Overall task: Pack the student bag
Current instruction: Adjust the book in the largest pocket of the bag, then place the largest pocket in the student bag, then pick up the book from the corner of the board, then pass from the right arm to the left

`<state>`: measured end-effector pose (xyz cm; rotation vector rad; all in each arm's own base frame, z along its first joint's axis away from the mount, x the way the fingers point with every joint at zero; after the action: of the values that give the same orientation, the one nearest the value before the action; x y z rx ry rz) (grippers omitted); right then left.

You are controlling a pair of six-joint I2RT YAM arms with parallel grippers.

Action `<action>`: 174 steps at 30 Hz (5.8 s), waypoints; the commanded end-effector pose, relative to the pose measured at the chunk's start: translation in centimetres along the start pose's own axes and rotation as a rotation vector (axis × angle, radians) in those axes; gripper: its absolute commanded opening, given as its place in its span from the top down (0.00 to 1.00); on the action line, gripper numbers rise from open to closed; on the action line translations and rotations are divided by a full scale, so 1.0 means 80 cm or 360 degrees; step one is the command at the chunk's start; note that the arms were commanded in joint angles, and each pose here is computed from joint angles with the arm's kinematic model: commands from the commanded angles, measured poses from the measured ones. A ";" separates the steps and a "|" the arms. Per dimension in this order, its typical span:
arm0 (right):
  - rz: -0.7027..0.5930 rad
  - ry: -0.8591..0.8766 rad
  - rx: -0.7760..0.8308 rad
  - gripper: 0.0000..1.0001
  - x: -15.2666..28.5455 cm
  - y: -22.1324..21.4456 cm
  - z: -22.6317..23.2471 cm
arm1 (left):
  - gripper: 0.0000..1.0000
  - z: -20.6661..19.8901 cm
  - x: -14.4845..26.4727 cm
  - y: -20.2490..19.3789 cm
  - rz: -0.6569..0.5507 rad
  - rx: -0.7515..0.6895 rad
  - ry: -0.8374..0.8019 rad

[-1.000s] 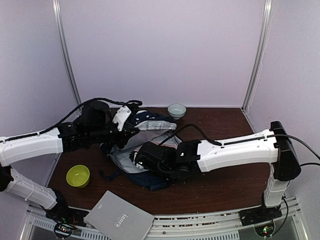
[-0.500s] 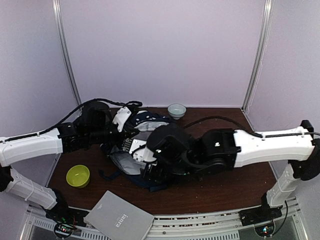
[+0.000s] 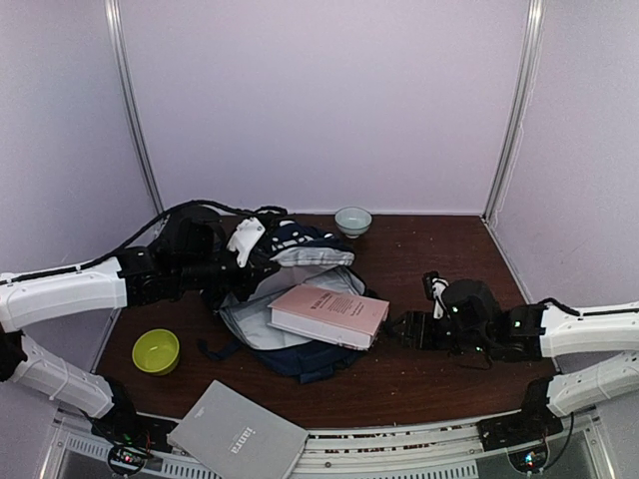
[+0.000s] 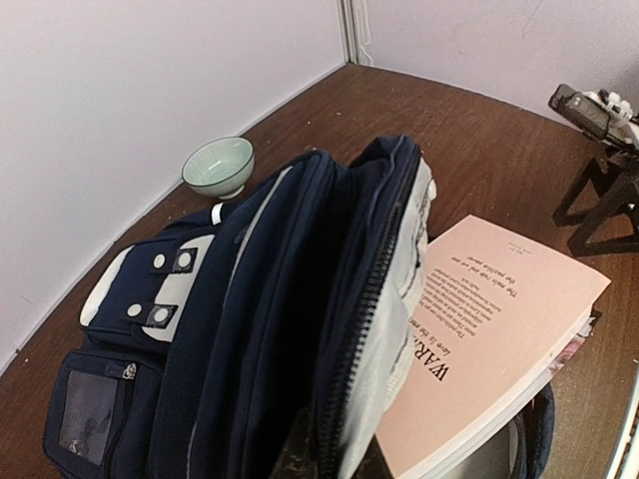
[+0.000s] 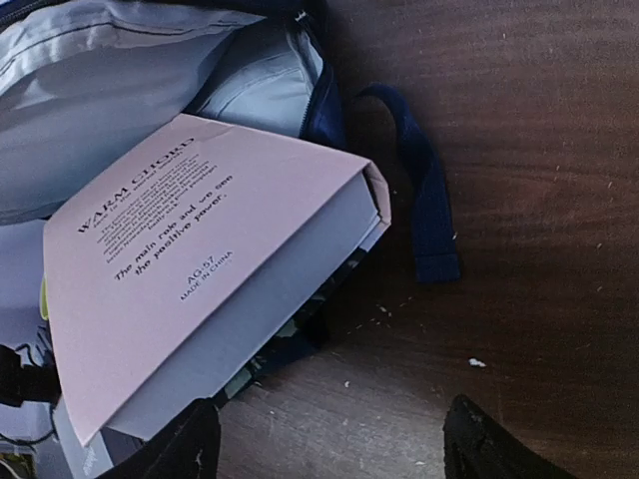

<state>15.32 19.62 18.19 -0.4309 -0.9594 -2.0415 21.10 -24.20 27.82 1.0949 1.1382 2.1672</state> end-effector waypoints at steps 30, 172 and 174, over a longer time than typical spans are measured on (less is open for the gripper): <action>-0.0249 0.0499 -0.0462 0.60 -0.181 0.003 0.146 | 1.00 0.004 0.101 0.230 -0.1004 -0.0165 0.0034; 0.0660 0.0009 0.1052 1.00 0.026 0.065 0.082 | 0.02 -0.108 0.111 0.059 0.0015 0.0219 -0.0237; 0.0640 0.0058 0.1134 1.00 0.037 0.067 0.085 | 0.02 -0.091 0.106 0.070 -0.0048 0.0273 -0.0231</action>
<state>18.09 22.88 25.68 -0.2489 -1.2255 -1.3006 8.59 -24.31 30.81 1.2855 1.1264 2.1795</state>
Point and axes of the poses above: each gripper's point midway between its finger pads, its own x axis back along the fingers, its own z axis along the line the jaws close on, y = z × x, the point moved 10 cm from there along x, back along the fingers, and after that the axes turned 15 degrees about -x, right-handed, at the moved point
